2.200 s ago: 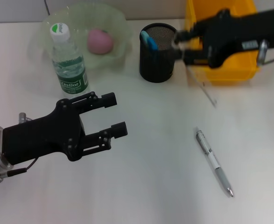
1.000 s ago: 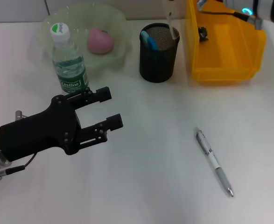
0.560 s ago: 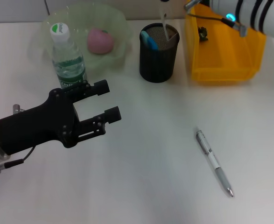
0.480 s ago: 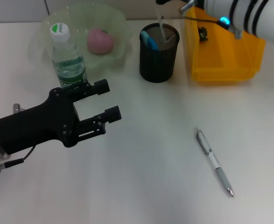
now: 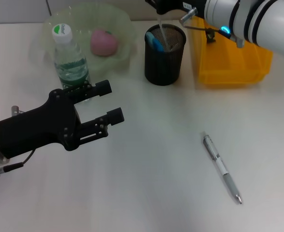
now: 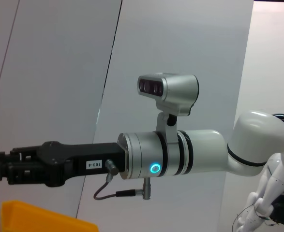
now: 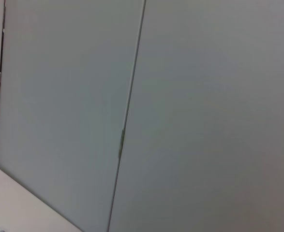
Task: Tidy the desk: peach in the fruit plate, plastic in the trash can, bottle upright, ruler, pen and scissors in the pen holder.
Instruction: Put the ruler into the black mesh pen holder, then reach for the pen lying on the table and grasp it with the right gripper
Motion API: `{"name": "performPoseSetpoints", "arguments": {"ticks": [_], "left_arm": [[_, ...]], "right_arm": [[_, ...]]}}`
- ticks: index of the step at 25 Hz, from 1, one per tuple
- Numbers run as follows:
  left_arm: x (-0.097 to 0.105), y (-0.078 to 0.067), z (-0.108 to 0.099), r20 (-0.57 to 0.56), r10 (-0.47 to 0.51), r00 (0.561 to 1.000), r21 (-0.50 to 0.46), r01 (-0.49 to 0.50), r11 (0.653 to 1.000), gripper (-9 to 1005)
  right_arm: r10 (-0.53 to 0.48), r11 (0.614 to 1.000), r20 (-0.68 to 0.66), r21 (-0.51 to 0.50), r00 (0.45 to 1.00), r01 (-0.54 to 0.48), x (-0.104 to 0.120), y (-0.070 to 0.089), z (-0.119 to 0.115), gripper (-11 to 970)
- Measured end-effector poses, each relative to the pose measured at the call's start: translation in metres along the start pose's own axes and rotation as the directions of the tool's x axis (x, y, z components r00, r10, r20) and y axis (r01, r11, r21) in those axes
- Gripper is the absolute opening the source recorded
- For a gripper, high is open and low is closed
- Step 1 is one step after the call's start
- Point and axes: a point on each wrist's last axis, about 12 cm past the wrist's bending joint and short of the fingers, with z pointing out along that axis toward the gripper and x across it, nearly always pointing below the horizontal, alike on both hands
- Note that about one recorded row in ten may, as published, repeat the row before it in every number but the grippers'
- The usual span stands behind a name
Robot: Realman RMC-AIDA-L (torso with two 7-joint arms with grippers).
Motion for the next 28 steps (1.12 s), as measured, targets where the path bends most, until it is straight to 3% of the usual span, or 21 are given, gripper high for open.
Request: {"name": "performPoseSetpoints", "arguments": {"ticks": [17, 22, 28], "left_arm": [[0.000, 0.000, -0.001, 0.000, -0.001, 1.000, -0.002, 0.001, 1.000, 700], [0.001, -0.001, -0.002, 0.002, -0.003, 1.000, -0.003, 0.003, 1.000, 700], [0.001, -0.003, -0.004, 0.005, -0.006, 1.000, -0.002, 0.006, 1.000, 700]], "right_arm": [[0.032, 0.999, -0.008, 0.016, 0.999, -0.032, 0.006, -0.002, -0.004, 551], [0.074, 0.996, 0.019, -0.051, 0.997, -0.073, -0.005, 0.003, -0.021, 565], [0.208, 0.967, 0.010, -0.151, 0.978, -0.204, -0.023, -0.013, -0.056, 581]]}}
